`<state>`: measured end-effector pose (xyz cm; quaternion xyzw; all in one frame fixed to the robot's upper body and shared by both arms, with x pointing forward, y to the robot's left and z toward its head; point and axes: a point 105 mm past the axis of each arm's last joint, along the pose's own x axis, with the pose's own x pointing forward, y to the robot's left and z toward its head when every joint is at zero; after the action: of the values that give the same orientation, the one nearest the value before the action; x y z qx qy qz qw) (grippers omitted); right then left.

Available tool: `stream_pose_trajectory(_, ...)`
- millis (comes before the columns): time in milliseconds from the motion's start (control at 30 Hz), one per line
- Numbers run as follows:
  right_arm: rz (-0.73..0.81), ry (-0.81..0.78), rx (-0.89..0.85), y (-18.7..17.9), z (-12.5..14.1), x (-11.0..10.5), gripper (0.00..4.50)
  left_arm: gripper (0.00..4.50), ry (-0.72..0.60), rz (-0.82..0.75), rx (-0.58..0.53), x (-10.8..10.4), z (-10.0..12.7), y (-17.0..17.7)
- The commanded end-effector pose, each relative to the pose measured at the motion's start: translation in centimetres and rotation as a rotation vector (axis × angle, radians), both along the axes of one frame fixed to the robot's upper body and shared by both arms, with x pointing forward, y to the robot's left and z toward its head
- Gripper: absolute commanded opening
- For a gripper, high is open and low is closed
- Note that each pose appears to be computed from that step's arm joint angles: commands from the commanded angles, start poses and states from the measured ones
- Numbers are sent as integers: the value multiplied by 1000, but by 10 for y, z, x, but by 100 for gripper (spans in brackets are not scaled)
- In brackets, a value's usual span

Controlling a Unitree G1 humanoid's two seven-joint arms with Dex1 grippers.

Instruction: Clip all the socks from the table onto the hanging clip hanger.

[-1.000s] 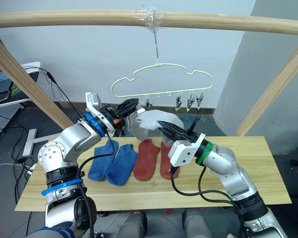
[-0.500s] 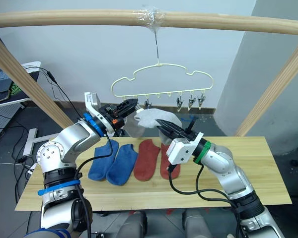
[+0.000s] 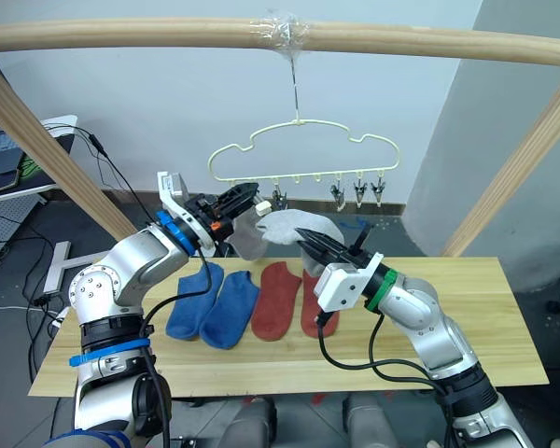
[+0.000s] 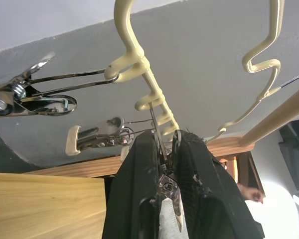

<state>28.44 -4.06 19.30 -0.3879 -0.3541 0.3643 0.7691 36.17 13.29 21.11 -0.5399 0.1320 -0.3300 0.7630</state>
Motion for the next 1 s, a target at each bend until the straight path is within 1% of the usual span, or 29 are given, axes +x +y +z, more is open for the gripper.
stream_pose_trajectory(33, 5, -44, 38, 2, 12, -1, 2, 23, -53, -30, -21, -6, 12, -3)
stream_pose_trajectory(300, 6, -53, 51, 3, 16, 0, 2, 23, -53, -39, -24, -8, 12, -3)
stream_pose_trajectory(767, 6, -40, 47, 9, 10, 3, 2, 23, -81, -46, -36, -10, 19, -4)
stream_pose_trajectory(1000, 11, -38, 44, 13, 9, 6, 2, 23, -106, -46, -19, -12, 21, -3)
